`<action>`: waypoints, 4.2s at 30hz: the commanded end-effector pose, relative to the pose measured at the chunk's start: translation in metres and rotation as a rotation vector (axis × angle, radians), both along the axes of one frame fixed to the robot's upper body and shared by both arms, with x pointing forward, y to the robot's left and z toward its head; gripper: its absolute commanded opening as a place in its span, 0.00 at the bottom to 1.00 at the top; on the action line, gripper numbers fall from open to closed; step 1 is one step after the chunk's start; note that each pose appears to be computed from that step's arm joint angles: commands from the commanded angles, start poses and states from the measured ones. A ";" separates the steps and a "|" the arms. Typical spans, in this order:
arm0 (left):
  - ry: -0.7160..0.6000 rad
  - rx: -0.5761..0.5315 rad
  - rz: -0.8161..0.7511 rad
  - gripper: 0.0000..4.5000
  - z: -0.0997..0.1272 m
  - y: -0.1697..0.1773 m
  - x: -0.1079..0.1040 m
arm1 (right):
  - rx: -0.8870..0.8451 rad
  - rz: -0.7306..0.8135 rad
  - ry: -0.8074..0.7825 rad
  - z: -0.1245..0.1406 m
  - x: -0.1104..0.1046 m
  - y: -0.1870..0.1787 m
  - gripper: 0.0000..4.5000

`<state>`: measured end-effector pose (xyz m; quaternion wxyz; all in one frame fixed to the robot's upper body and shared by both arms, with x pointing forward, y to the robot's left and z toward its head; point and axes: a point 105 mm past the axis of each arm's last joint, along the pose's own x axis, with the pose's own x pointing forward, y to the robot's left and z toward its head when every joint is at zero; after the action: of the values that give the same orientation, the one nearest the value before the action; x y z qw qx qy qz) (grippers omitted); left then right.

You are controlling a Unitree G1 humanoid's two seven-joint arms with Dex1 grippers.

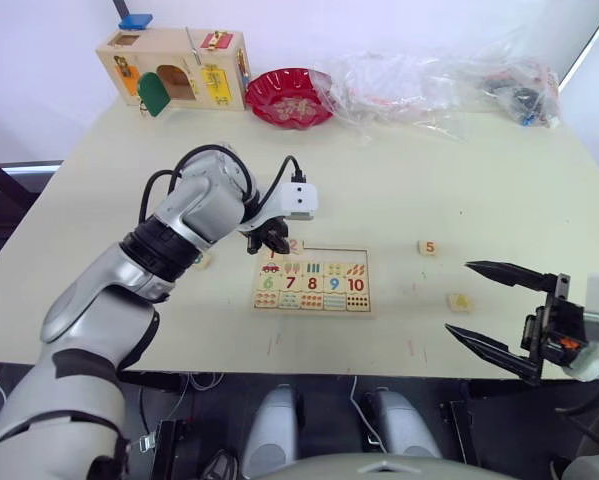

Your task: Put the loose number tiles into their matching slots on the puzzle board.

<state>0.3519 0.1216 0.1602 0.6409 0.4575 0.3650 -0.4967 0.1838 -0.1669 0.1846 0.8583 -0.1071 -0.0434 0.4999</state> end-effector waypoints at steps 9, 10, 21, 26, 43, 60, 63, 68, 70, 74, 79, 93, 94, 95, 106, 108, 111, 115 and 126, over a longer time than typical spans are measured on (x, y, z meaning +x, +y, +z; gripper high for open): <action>-0.038 0.019 0.017 0.21 -0.004 0.001 0.005 | -0.001 0.009 -0.038 0.006 -0.004 0.003 1.00; -0.037 0.019 0.016 0.21 -0.005 0.000 0.005 | -0.001 0.008 -0.038 0.006 -0.004 0.003 1.00; -0.023 0.016 0.008 0.21 -0.009 -0.001 0.001 | 0.001 0.002 -0.030 0.006 -0.005 0.002 1.00; -0.021 0.016 0.003 0.21 -0.012 -0.003 0.001 | -0.001 -0.001 -0.029 0.005 -0.004 0.002 1.00; -0.021 0.023 0.000 0.21 -0.016 -0.003 0.000 | 0.004 -0.025 -0.020 0.005 -0.005 0.001 1.00; -0.022 0.020 0.000 0.44 -0.018 -0.002 0.000 | 0.005 -0.025 -0.011 0.003 -0.005 0.001 1.00; -0.038 -0.001 -0.002 0.73 -0.010 -0.001 0.002 | 0.006 -0.026 -0.009 0.003 -0.006 0.001 1.00; -0.010 -0.059 -0.020 0.73 0.011 0.008 -0.002 | 0.008 -0.027 -0.009 0.003 -0.006 0.001 1.00; 0.004 -0.097 -0.030 0.73 0.019 0.012 -0.003 | 0.007 -0.026 -0.009 0.002 -0.006 0.001 1.00; -0.024 -0.235 -0.074 0.73 0.029 0.017 0.002 | 0.008 -0.028 -0.008 0.002 -0.006 0.000 1.00; -0.024 -0.347 -0.114 0.73 0.025 0.016 0.009 | 0.005 -0.027 -0.009 0.002 -0.005 0.000 1.00; -0.087 -0.380 -0.159 0.01 -0.009 0.012 0.019 | 0.000 -0.023 -0.006 0.001 -0.005 0.000 1.00; -0.095 -0.377 -0.159 0.01 -0.010 0.012 0.021 | -0.001 -0.024 -0.006 0.001 -0.005 0.000 1.00; -0.103 -0.372 -0.162 0.01 -0.011 0.013 0.022 | -0.001 -0.024 -0.006 0.001 -0.005 0.000 1.00; -0.103 -0.338 -0.188 0.01 -0.022 0.014 0.023 | 0.000 -0.025 -0.007 0.001 -0.005 0.001 1.00; -0.100 -0.335 -0.192 0.01 -0.023 0.013 0.022 | 0.000 -0.025 -0.008 0.001 -0.006 0.001 1.00; -0.095 -0.325 -0.200 0.01 -0.025 0.014 0.021 | 0.000 -0.025 -0.008 0.001 -0.006 0.001 1.00; -0.092 -0.313 -0.204 0.01 -0.028 0.014 0.021 | 0.000 -0.025 -0.008 0.001 -0.006 0.001 1.00; -0.089 -0.308 -0.207 0.01 -0.030 0.014 0.019 | -0.001 -0.026 -0.006 0.001 -0.006 0.001 1.00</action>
<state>0.3713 0.1375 0.1278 0.6649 0.4064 0.2154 -0.5886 0.1810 -0.1688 0.1774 0.8676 -0.1009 -0.0261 0.4863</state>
